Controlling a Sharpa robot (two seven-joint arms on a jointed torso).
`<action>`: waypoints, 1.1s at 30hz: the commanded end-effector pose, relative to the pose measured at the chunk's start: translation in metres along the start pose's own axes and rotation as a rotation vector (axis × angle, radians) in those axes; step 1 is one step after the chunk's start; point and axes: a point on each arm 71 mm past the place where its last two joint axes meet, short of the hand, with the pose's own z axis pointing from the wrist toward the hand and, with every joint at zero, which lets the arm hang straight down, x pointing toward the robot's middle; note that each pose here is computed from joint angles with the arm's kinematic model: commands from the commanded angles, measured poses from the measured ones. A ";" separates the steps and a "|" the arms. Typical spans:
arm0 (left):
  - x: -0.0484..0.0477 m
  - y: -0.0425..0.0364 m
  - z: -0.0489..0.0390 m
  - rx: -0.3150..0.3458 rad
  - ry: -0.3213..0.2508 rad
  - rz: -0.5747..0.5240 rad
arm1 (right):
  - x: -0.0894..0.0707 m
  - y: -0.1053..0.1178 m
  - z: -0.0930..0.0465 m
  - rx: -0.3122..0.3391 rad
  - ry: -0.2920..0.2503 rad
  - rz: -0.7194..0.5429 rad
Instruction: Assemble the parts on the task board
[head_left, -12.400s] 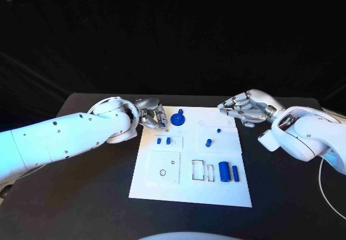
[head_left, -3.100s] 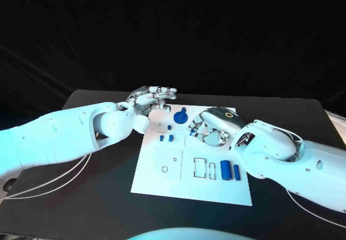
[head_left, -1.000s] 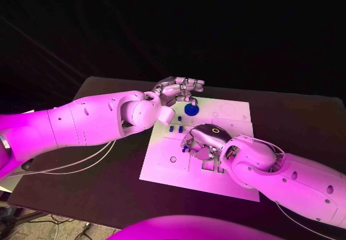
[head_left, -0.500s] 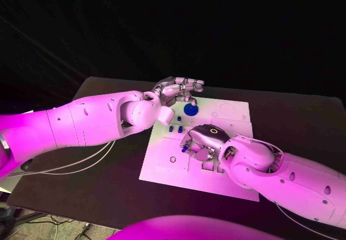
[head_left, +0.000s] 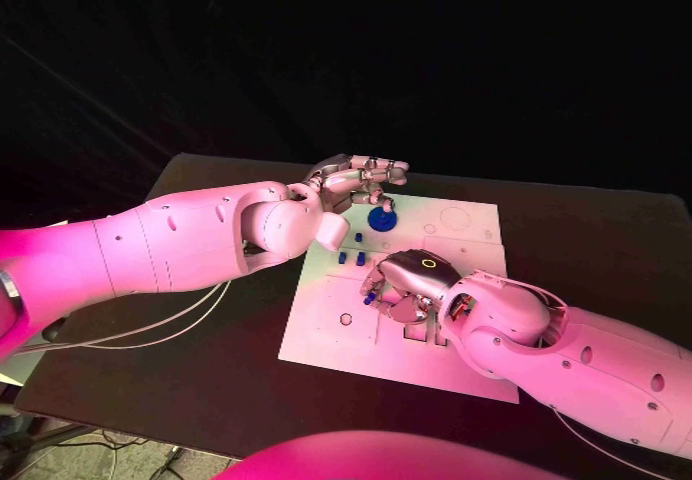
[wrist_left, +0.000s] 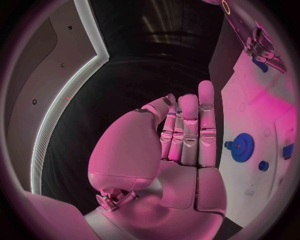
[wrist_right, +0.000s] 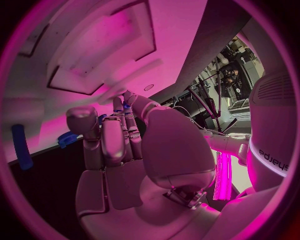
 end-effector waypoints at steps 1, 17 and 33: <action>0.0029 0.0001 0.0006 -0.004 0.029 -0.009 | 0.003 0.001 -0.001 -0.001 0.004 0.001; 0.0023 0.0005 0.0010 -0.009 0.029 -0.008 | 0.002 0.005 -0.001 -0.016 -0.012 0.012; 0.0011 0.0002 0.0003 -0.008 0.024 -0.006 | -0.004 0.002 -0.005 0.009 -0.083 0.012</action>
